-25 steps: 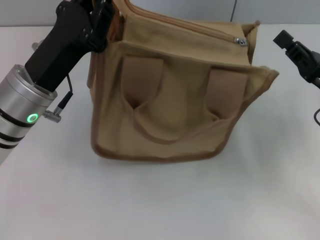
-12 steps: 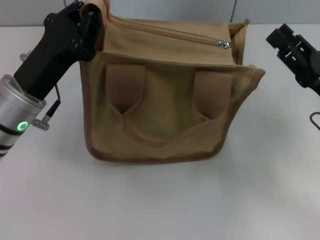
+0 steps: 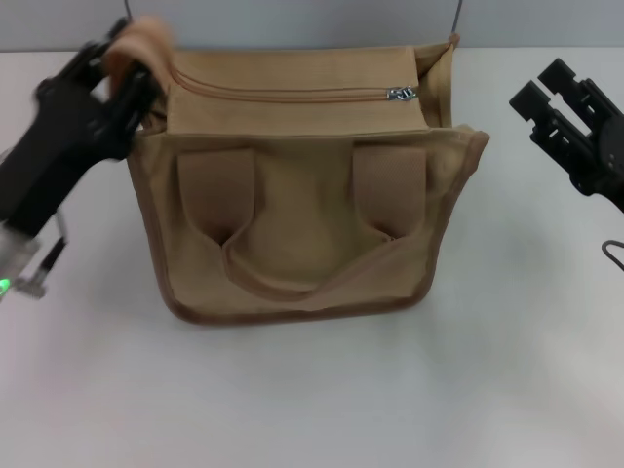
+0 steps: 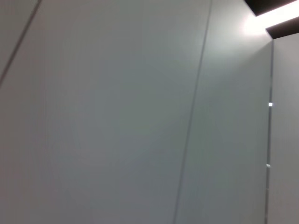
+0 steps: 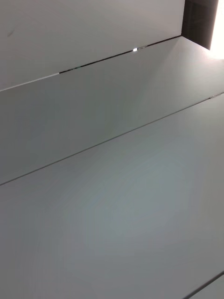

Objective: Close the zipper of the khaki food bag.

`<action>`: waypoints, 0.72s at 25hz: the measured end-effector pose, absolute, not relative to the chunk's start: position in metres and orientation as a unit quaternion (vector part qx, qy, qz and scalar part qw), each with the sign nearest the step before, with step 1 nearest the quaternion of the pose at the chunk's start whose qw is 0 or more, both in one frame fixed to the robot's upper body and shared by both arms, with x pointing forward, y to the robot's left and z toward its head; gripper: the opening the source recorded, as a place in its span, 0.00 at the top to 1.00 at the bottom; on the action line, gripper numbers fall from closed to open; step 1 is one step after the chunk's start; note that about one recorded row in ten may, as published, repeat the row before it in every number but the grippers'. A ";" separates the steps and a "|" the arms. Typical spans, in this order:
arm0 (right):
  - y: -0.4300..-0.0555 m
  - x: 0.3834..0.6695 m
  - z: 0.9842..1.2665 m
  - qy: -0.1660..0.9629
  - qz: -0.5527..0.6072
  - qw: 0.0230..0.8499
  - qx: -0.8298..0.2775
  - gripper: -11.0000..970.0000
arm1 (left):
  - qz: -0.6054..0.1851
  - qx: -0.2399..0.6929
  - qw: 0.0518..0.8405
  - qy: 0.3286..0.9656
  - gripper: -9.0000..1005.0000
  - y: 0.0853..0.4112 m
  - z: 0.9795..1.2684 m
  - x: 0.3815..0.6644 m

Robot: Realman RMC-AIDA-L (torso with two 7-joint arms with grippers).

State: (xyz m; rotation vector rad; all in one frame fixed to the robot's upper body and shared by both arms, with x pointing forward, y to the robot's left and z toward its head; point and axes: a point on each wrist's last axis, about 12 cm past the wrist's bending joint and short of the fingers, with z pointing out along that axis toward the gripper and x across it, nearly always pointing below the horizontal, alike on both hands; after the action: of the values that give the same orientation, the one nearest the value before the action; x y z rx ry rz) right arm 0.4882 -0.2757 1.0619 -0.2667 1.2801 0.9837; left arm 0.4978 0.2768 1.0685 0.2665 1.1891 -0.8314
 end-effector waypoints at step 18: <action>-0.283 0.467 1.073 0.523 0.434 0.696 -0.233 0.23 | -0.332 0.076 0.737 0.584 0.16 0.370 1.055 0.358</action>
State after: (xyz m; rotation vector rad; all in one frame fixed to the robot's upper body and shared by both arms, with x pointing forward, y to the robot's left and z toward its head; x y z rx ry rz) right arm 0.4674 -0.2827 1.0726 -0.5193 1.1675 0.9680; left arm 0.3583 0.3699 1.0551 0.1665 1.2831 -0.7295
